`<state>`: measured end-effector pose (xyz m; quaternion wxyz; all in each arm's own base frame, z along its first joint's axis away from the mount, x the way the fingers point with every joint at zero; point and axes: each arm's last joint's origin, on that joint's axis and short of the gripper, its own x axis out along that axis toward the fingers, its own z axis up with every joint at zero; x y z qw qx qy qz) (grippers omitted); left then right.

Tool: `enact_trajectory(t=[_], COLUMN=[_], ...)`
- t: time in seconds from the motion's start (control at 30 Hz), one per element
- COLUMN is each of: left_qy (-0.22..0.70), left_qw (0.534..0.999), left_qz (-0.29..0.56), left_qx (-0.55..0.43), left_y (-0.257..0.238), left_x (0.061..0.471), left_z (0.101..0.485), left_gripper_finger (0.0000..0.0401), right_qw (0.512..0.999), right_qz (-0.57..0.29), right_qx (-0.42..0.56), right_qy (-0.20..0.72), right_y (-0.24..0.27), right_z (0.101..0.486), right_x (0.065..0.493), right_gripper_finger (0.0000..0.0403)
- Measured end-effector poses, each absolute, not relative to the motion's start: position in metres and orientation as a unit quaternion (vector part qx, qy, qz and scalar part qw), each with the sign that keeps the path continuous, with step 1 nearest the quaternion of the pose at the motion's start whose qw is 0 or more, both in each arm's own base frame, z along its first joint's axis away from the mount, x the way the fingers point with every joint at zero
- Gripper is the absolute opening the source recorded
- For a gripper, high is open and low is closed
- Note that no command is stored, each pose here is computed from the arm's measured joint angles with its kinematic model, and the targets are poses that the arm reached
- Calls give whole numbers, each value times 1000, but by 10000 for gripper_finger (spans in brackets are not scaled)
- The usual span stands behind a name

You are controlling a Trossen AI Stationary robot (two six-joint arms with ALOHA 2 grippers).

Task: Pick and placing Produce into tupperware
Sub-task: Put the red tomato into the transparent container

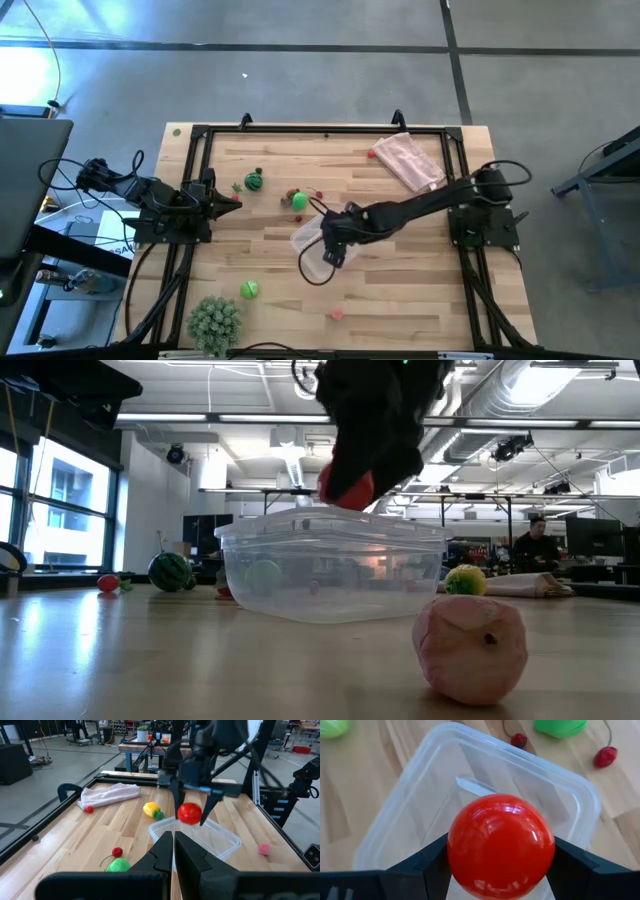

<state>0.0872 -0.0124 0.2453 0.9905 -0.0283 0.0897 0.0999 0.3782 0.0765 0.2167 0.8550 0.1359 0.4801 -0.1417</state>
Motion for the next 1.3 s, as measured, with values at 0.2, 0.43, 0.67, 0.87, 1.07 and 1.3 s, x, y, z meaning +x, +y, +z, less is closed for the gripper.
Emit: enact_trajectory(t=[0.2,0.43,0.67,0.87,1.07,1.3], left_qy=[90,90,90,90,90,89], left_qw=[991,991,991,991,991,991], left_qz=[100,100,100,100,100,100], left_qx=[-28,-28,-28,-28,-28,-28], left_y=[-12,-12,-12,-12,-12,-12], left_x=[87,87,87,87,87,87], left_z=[245,245,245,245,245,246], left_gripper_finger=[8,8,8,8,8,8], right_qw=[843,836,838,829,829,836], right_qz=[-120,-119,-106,-87,-70,-38], right_qx=[145,141,133,122,97,52], right_qy=[504,517,519,539,546,545], right_y=[66,60,61,62,63,64], right_z=[194,182,181,165,162,162], right_x=[390,394,395,399,399,400], right_gripper_finger=[247,247,247,247,247,248])
